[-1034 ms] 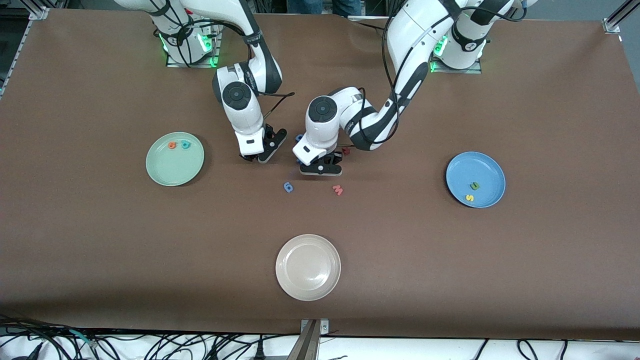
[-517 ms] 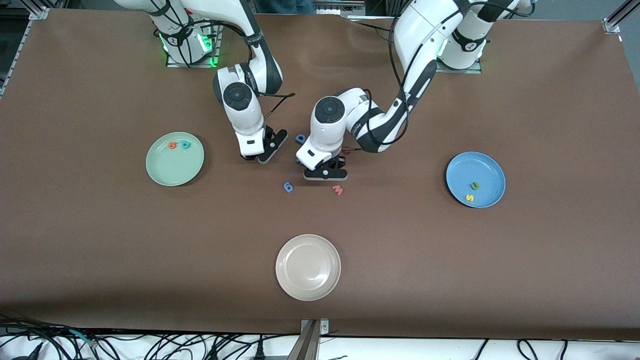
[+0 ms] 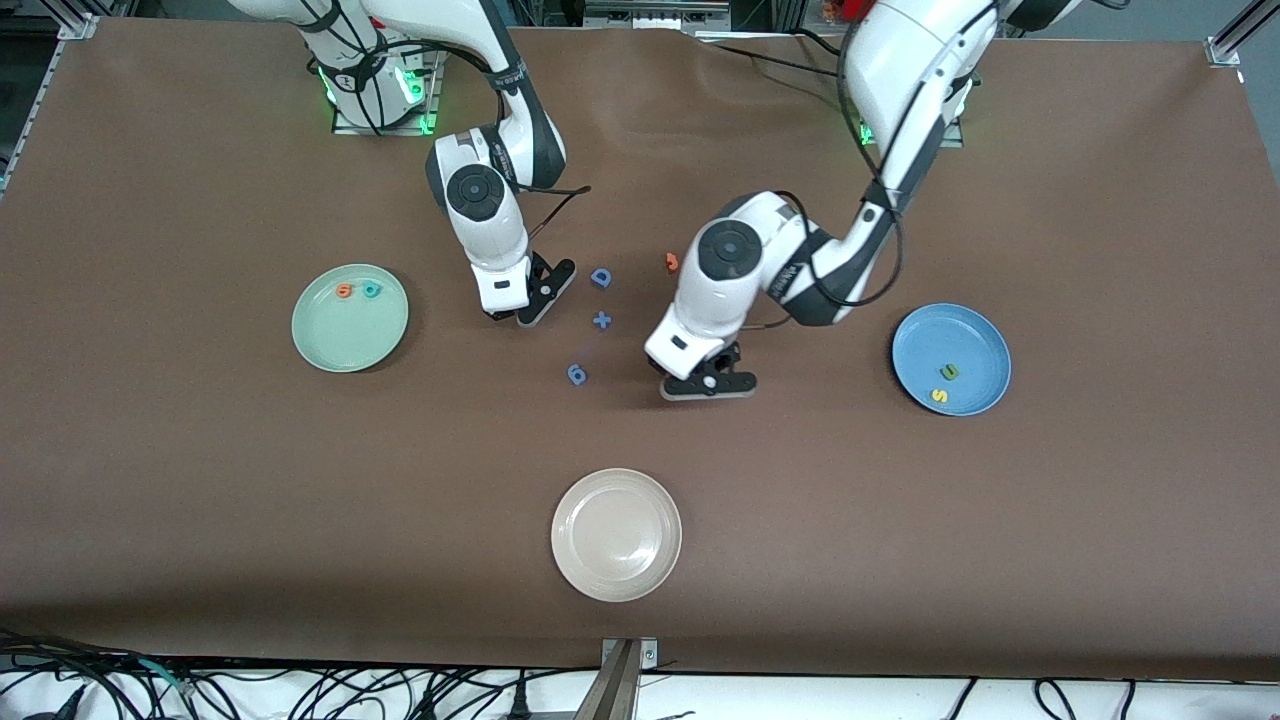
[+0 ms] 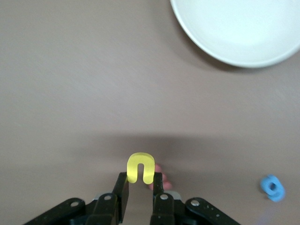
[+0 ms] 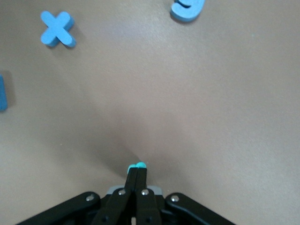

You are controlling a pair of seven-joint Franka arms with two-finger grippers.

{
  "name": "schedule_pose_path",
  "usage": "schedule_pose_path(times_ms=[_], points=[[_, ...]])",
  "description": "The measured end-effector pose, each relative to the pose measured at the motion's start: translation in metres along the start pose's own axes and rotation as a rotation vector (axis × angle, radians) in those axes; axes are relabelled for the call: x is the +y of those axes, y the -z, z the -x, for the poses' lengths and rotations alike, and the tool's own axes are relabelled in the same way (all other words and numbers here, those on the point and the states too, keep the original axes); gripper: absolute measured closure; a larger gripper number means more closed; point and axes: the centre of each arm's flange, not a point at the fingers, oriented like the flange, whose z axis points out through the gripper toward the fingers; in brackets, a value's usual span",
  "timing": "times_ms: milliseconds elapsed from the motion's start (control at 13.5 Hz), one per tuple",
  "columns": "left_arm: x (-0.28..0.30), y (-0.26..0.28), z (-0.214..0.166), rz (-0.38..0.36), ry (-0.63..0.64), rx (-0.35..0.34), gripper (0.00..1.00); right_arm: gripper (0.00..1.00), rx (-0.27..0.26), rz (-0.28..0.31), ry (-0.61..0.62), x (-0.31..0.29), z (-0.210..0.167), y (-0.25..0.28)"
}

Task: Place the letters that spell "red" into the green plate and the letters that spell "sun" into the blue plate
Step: 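Place yellow u on the blue plate while the right gripper carries teal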

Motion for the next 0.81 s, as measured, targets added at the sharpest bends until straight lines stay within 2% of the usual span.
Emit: schedule_pose_path(times_ms=[222,517,665,812], points=[[-0.064,0.013,-0.046,-0.02,-0.022,-0.006,0.75,0.99,-0.028,-0.022,-0.026,0.017,-0.004,0.013],[-0.164,0.014,-0.094,-0.049,-0.092,-0.05,0.75,0.96,-0.026,-0.026,-0.039,0.016,-0.009,0.017],[-0.211,0.015,-0.109,-0.057,-0.134,-0.076,0.75,0.81,-0.026,-0.027,-0.054,0.013,-0.01,0.017],[-0.256,0.016,-0.117,-0.06,-0.187,-0.101,0.75,0.61,-0.029,-0.028,-0.055,0.01,-0.011,0.016]])
